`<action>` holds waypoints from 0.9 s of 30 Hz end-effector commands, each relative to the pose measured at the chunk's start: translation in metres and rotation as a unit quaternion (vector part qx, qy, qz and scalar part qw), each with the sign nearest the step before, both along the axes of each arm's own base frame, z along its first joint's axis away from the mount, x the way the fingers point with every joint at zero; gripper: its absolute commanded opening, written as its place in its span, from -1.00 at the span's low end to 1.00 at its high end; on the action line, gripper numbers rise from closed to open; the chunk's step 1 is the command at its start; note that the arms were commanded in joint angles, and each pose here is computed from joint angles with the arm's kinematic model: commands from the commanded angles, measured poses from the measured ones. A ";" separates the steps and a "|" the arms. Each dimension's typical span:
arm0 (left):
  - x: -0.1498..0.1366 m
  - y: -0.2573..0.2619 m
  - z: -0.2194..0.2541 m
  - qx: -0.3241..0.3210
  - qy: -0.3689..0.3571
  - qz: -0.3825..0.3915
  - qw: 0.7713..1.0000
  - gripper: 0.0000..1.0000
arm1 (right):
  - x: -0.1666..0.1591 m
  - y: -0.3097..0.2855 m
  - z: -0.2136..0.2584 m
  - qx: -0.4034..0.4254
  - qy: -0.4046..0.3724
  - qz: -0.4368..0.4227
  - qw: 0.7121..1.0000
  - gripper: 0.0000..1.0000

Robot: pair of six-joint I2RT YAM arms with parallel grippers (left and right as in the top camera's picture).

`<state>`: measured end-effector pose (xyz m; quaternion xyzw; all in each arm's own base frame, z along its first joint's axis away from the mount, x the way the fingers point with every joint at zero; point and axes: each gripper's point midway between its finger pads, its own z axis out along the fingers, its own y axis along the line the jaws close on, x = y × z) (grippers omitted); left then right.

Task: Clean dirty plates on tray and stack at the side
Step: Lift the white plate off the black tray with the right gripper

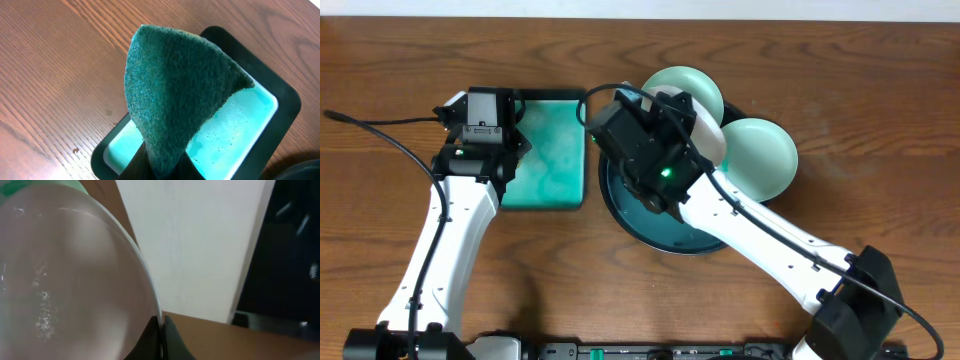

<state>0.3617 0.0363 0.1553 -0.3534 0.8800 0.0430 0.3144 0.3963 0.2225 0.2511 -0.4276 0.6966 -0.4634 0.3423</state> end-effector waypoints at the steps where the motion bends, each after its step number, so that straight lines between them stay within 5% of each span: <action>1: -0.001 0.006 0.002 0.013 0.000 0.007 1.000 -0.86 | -0.005 0.002 0.023 -0.042 -0.012 0.009 0.999 -0.98; 12: -0.001 0.006 0.002 0.013 0.000 0.007 1.000 -0.86 | -0.008 0.016 0.021 -0.032 -0.007 0.033 0.999 -0.98; 18: -0.002 0.006 0.002 0.013 0.001 0.007 1.000 -0.85 | -0.021 0.024 -0.030 0.037 0.107 0.077 0.991 -0.98; 27: -0.003 0.006 0.001 0.013 0.003 0.007 1.000 -0.86 | -0.007 0.002 0.006 -0.021 0.020 0.019 0.999 -0.98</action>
